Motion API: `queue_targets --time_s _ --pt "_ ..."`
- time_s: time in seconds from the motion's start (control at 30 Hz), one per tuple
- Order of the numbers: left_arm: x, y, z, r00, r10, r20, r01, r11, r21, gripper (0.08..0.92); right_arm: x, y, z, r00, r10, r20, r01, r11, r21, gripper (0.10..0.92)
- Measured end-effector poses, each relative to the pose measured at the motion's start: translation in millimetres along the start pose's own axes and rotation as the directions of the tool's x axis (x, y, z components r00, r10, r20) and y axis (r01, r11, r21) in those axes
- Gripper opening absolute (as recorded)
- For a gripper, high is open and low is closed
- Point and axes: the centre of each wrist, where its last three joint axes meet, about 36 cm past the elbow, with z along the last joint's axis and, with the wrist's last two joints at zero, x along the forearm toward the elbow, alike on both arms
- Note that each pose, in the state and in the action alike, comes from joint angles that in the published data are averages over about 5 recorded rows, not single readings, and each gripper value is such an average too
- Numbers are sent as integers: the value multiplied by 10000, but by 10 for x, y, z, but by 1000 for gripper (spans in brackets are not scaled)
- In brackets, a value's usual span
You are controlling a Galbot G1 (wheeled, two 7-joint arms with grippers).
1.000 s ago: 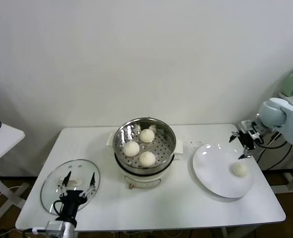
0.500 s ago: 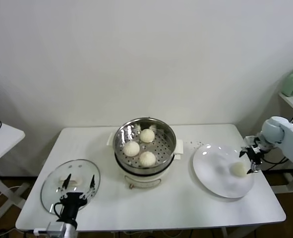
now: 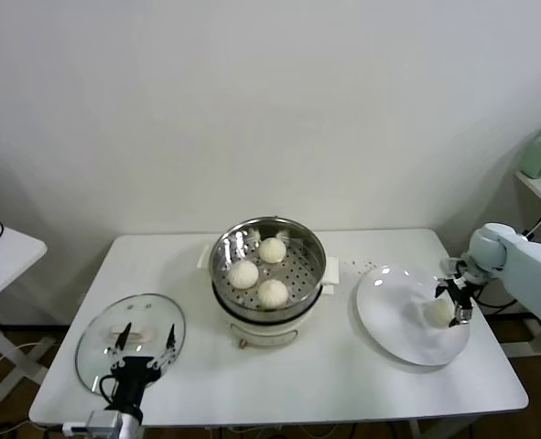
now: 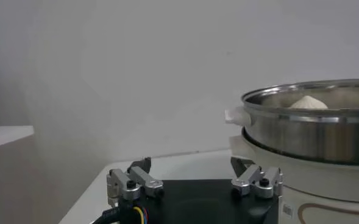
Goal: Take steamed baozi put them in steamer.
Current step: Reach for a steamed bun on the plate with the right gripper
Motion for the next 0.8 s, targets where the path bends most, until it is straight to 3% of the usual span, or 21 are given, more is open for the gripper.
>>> queue_targets --time_s 0.8 --pt "-10 -34 13 10000 42 0 -42 10000 17 823 -45 -26 51 9999 38 -112 -39 9999 -146 705"
